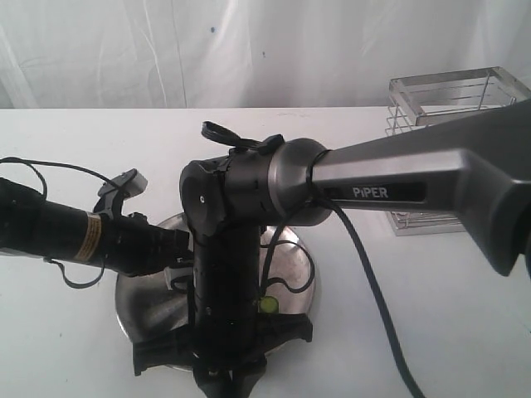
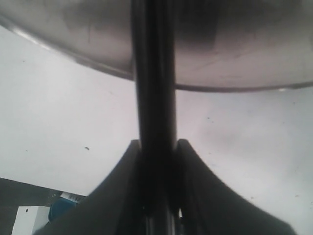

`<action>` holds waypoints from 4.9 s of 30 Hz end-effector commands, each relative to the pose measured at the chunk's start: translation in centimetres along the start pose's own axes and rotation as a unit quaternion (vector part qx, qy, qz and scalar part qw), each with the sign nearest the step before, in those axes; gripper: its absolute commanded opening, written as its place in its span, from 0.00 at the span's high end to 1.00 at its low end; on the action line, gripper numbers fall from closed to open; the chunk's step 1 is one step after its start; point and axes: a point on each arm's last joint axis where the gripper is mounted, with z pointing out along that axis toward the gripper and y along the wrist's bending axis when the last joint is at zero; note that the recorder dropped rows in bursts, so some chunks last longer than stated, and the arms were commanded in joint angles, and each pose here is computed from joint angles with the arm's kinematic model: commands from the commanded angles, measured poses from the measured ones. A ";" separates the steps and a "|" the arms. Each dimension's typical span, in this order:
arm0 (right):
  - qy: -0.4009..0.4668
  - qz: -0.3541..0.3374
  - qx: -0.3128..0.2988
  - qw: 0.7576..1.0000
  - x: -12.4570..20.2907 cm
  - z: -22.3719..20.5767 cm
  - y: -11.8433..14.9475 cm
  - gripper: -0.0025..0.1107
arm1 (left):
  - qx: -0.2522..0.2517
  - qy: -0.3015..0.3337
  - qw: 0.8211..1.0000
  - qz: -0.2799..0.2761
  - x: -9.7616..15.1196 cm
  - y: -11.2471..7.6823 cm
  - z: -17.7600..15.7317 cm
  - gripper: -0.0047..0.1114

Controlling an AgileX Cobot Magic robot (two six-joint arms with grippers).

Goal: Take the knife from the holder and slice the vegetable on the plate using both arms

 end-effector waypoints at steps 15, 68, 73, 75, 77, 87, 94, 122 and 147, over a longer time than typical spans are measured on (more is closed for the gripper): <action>-0.002 -0.014 0.008 1.000 0.2 -0.3 -0.2 0.98 | 0.027 -0.056 0.998 0.026 -1.0 -0.8 -0.3 0.96; 0.052 -0.122 -0.075 0.988 1.6 0.9 0.4 0.98 | 0.063 -0.168 0.980 -0.088 -2.7 6.3 -3.4 0.96; 0.053 -0.117 -0.085 0.988 1.7 0.8 0.6 0.98 | 0.074 -0.180 0.977 -0.083 -2.9 7.0 -4.3 0.96; 0.050 -0.120 -0.084 0.988 1.7 0.6 0.6 0.98 | 0.106 -0.171 0.979 -0.033 -2.7 6.1 -4.2 0.96; 0.043 -0.117 -0.071 0.990 1.8 0.3 0.3 0.98 | 0.107 -0.161 0.981 -0.014 -2.5 5.9 -4.0 0.96; 0.010 -0.079 0.010 0.997 0.4 -0.3 -2.4 0.98 | 0.106 -0.161 0.981 -0.009 -2.5 5.9 -4.0 0.96; 0.002 -0.074 0.029 0.997 -0.1 -0.5 -3.2 0.98 | 0.118 -0.139 0.982 0.046 -2.0 4.5 -2.9 0.96; -0.016 -0.102 0.082 0.991 -1.3 -1.0 -5.4 0.98 | 0.138 -0.096 0.984 0.051 -2.5 0.0 0.6 0.96; -0.016 -0.109 0.082 0.990 -1.3 -1.0 -5.4 0.98 | 0.119 -0.067 0.990 0.026 -0.8 0.9 3.4 0.96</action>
